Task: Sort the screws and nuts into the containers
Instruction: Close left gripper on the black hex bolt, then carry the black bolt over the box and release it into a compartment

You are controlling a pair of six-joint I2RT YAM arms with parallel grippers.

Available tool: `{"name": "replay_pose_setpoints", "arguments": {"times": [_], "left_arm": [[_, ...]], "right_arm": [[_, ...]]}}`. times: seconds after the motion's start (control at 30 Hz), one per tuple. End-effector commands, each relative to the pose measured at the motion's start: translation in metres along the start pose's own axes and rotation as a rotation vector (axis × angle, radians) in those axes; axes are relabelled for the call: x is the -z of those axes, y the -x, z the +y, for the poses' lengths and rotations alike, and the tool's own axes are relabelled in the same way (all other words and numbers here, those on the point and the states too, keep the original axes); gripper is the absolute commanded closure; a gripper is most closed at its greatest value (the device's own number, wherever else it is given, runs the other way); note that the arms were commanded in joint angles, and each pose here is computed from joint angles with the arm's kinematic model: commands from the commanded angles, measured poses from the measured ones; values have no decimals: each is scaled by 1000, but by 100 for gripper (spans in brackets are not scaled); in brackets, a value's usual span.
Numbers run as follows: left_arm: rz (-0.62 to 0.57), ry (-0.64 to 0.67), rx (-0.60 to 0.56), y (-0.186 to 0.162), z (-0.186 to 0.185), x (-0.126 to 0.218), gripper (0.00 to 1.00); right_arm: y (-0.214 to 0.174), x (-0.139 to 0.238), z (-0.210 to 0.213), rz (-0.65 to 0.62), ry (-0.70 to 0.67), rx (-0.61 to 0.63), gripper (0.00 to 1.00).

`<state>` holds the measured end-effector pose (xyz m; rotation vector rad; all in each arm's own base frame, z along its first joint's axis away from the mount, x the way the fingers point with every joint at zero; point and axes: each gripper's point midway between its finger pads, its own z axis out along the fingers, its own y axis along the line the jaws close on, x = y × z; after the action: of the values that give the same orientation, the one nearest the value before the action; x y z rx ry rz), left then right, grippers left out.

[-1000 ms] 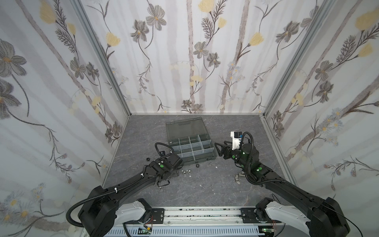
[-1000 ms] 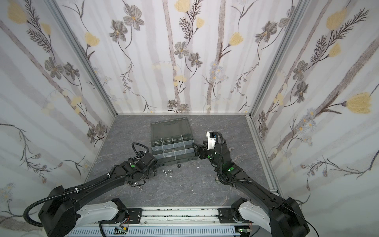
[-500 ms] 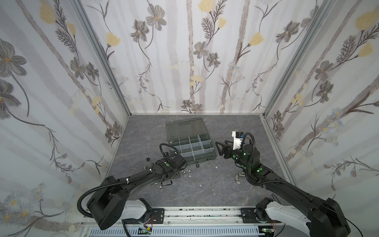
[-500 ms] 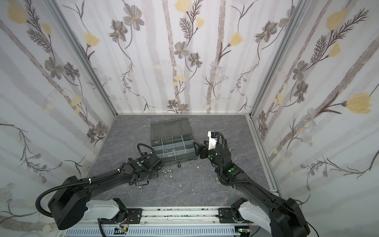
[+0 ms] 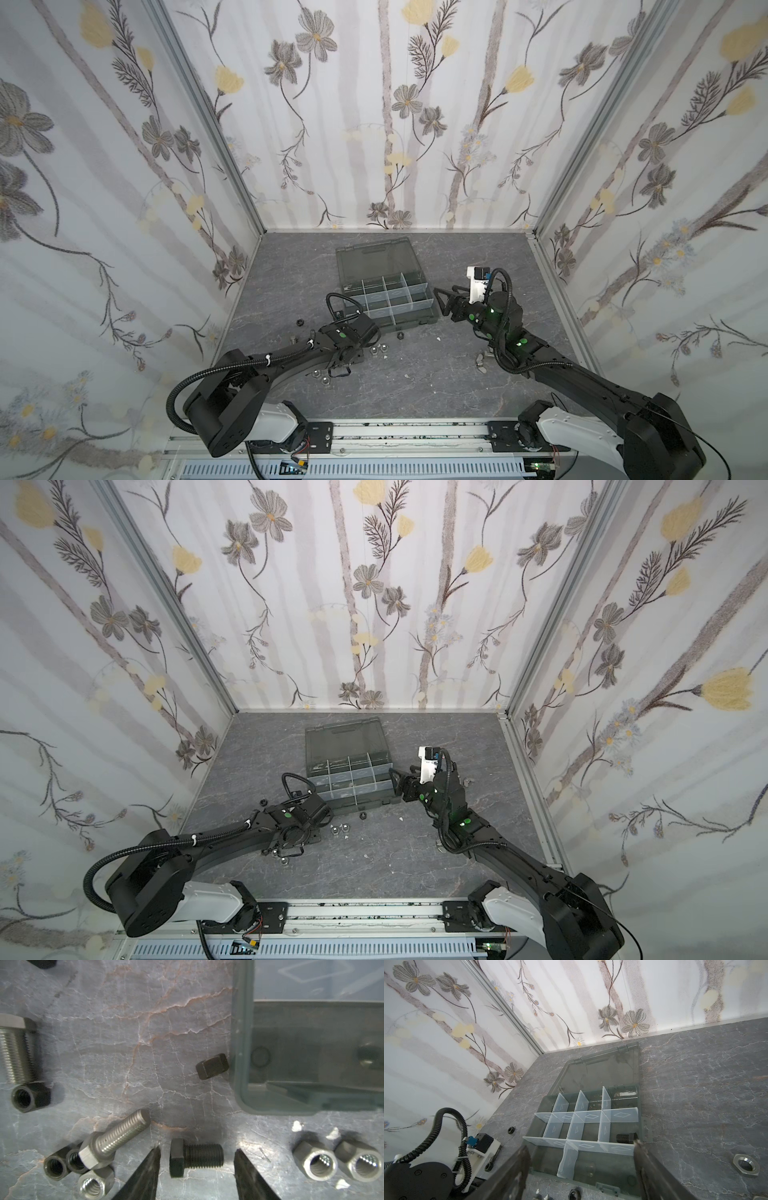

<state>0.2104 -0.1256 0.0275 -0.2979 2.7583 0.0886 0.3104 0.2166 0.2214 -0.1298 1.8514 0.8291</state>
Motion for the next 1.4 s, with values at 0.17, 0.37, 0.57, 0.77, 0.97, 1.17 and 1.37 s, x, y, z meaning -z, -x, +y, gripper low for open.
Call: {"name": "replay_pose_setpoints", "arguments": {"times": [0.17, 0.37, 0.57, 0.77, 0.97, 1.17, 1.37], "left_arm": [[10, 24, -19, -2, 1, -7, 43], [13, 41, -26, -3, 2, -10, 47], [9, 55, -32, -3, 4, -13, 57], [2, 31, -26, 1, -1, -8, 62], [-37, -35, -24, 21, -18, 14, 64], [-102, -132, -29, 49, -41, 48, 64], [-158, -202, -71, 83, -76, 72, 64]], "right_arm": [[16, 8, 8, -61, 28, -1, 21], [17, 10, 9, -64, 27, 1, 21], [19, 12, 9, -68, 25, 6, 21], [19, 11, 8, -65, 17, 9, 21], [16, 7, 7, -35, 7, 14, 20], [11, 0, 6, 0, 0, 6, 20], [4, 1, -2, 21, -21, -16, 20]]}}
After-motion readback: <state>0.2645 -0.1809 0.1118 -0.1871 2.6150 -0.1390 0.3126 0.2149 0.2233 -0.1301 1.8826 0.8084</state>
